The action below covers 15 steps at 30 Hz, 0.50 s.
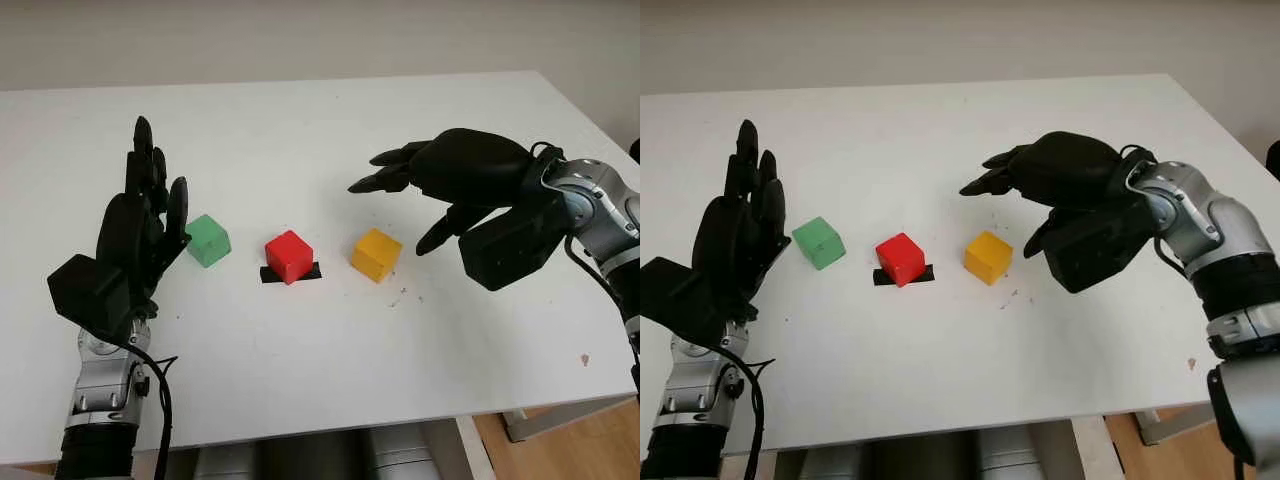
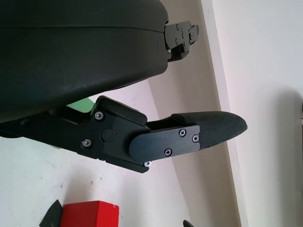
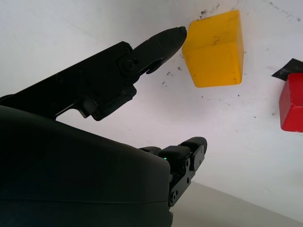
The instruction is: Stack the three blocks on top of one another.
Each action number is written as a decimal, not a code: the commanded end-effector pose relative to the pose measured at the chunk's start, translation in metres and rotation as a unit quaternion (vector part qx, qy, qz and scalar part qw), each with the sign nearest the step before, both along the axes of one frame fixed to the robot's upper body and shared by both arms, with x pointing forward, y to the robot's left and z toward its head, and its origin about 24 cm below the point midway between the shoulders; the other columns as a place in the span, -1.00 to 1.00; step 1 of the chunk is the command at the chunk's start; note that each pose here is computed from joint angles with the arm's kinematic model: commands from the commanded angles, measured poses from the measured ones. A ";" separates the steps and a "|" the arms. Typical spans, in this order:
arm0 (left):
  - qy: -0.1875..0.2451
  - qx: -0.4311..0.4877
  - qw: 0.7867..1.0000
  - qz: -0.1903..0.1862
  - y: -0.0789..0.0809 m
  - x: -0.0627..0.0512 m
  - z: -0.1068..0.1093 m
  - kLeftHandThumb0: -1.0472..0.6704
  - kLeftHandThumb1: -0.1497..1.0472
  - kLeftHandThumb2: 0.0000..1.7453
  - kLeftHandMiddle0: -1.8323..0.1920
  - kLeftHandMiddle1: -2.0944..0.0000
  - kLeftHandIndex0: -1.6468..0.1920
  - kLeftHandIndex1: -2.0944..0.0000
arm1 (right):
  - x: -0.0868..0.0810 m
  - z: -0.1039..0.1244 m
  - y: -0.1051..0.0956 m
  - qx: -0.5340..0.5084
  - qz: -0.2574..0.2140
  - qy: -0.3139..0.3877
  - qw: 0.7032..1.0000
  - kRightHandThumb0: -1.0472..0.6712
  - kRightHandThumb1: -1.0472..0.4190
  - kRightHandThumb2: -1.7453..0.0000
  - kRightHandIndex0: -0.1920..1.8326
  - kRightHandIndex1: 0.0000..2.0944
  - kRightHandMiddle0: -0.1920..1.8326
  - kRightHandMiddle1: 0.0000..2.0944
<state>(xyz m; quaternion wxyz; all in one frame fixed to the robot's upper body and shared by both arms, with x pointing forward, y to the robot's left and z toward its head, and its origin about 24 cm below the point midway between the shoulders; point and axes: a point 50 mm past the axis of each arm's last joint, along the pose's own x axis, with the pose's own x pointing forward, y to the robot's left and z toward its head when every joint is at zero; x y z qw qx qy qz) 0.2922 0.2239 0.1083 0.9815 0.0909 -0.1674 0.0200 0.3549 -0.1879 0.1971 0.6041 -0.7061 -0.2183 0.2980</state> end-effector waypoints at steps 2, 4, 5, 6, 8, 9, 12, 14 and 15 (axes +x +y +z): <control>-0.011 0.008 1.000 0.001 0.000 0.002 0.005 -0.68 1.00 -0.31 0.97 0.94 0.98 0.95 | 0.001 0.000 0.003 -0.003 0.009 -0.011 1.000 -0.49 -0.62 0.93 -0.58 -0.95 -0.38 -0.91; -0.013 0.008 1.000 -0.002 0.001 0.002 0.005 -0.68 1.00 -0.32 0.97 0.94 0.97 0.94 | 0.002 -0.004 0.004 -0.004 0.010 -0.009 1.000 -0.50 -0.63 0.93 -0.59 -0.96 -0.38 -0.92; -0.014 0.009 1.000 -0.003 0.001 0.002 0.006 -0.68 1.00 -0.32 0.97 0.95 0.98 0.95 | 0.002 -0.007 0.005 -0.001 0.012 -0.008 1.000 -0.50 -0.64 0.93 -0.60 -0.96 -0.37 -0.91; -0.014 0.010 1.000 -0.003 0.001 0.002 0.006 -0.68 1.00 -0.32 0.97 0.95 0.98 0.95 | 0.002 -0.009 0.005 0.001 0.014 -0.008 1.000 -0.50 -0.65 0.93 -0.59 -0.96 -0.36 -0.91; -0.012 0.013 1.000 -0.002 0.001 0.001 0.006 -0.68 1.00 -0.32 0.97 0.95 0.99 0.95 | 0.003 -0.014 0.006 0.002 0.017 -0.008 1.000 -0.51 -0.66 0.93 -0.60 -0.96 -0.35 -0.91; -0.011 0.014 1.000 0.000 0.001 0.001 0.006 -0.68 1.00 -0.32 0.97 0.95 0.99 0.95 | 0.003 -0.016 0.007 0.000 0.018 -0.011 1.000 -0.51 -0.67 0.93 -0.59 -0.95 -0.34 -0.90; -0.008 0.017 1.000 0.002 0.002 0.000 0.005 -0.69 1.00 -0.31 0.97 0.95 0.99 0.95 | 0.003 -0.023 0.008 0.000 0.020 -0.010 1.000 -0.52 -0.68 0.93 -0.59 -0.95 -0.32 -0.90; -0.007 0.015 1.000 0.003 0.002 -0.001 0.005 -0.69 1.00 -0.31 0.97 0.95 0.99 0.95 | 0.003 -0.027 0.007 0.007 0.020 -0.004 1.000 -0.51 -0.68 0.93 -0.58 -0.95 -0.30 -0.89; -0.006 0.014 1.000 0.004 0.002 -0.002 0.005 -0.69 1.00 -0.31 0.97 0.95 0.99 0.95 | 0.004 -0.029 0.008 0.008 0.020 -0.002 1.000 -0.50 -0.68 0.93 -0.58 -0.94 -0.30 -0.89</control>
